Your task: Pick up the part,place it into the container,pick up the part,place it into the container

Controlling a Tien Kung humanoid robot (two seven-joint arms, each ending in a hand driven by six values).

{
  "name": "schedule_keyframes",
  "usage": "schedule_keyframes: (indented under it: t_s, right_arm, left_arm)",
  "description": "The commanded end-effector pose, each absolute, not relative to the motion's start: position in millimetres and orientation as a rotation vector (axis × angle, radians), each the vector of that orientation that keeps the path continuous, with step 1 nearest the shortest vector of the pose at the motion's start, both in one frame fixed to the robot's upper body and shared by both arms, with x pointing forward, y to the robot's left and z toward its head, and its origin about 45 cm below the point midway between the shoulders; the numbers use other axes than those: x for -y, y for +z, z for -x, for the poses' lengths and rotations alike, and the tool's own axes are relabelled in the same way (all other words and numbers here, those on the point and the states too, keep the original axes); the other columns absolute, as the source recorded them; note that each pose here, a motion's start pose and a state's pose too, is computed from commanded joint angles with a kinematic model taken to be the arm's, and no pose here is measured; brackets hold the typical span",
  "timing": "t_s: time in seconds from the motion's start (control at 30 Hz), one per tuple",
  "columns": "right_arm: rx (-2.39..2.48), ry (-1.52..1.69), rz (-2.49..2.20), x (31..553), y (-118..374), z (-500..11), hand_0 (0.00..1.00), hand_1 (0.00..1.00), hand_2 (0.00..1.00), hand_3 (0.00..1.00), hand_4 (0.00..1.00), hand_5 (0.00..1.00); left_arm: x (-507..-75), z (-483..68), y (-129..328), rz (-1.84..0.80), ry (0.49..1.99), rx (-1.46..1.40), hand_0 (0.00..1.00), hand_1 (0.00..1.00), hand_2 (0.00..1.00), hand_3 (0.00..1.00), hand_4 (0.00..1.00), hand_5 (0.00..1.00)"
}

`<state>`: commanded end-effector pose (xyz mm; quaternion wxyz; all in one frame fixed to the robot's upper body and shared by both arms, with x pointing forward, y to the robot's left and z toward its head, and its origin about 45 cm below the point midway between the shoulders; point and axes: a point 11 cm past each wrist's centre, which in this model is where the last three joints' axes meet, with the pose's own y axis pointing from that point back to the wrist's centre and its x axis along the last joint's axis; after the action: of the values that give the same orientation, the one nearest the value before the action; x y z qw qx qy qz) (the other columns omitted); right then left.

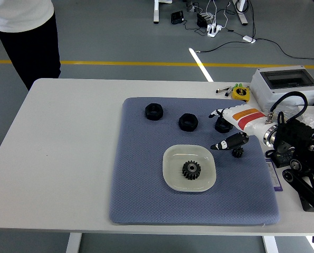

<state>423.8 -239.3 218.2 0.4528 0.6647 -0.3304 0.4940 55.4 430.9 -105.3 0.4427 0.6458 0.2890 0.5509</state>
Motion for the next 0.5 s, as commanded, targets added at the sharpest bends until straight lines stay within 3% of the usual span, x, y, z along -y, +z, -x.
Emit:
schedule_keyframes:
  t_s: [0.5]
  right_arm:
    - [0.804, 1.098, -1.599, 278.3, 190.8, -419.7, 0.251, 0.467, 0.634, 0.701, 0.998, 0.486]
  left_arm:
    - [-428.5, -59.2, -105.6, -1.588, 1.372, -0.715, 0.706, 0.64, 0.676, 0.581, 0.678, 0.634]
